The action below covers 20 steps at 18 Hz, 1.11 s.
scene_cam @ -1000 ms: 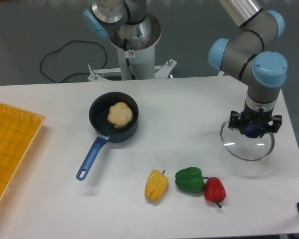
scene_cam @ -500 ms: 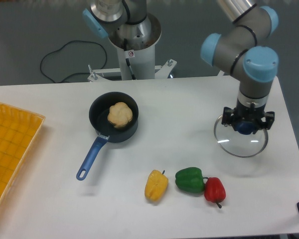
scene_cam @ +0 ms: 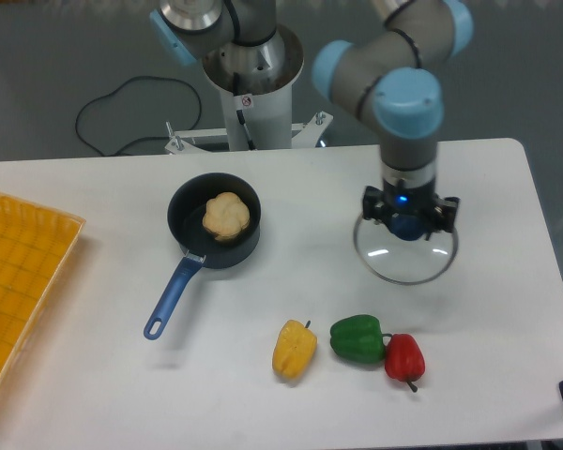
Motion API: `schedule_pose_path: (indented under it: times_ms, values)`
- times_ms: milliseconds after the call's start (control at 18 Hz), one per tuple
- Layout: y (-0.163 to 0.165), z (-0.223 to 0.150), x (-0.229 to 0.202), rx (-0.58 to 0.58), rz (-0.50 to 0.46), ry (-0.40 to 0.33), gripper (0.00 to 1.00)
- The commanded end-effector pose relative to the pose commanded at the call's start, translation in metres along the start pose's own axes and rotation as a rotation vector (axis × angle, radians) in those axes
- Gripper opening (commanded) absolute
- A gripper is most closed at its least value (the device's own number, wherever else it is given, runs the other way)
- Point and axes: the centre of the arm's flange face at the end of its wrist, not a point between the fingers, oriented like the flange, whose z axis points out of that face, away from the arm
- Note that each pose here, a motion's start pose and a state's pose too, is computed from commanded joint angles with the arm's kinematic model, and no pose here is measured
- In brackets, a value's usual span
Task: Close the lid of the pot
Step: 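Carry the glass lid over the blue pan holding the bun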
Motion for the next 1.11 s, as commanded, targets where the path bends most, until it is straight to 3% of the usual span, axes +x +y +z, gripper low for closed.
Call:
schedule_pose_path:
  times_ms: [278, 778, 1111]
  values:
    - [-0.012, -0.025, 0.048, 0.037, 0.021, -0.013, 0.55]
    - [-0.009, -0.026, 0.129, 0.066, 0.035, -0.007, 0.55]
    - [-0.004, -0.021, 0.175, 0.026, 0.055, -0.016, 0.55]
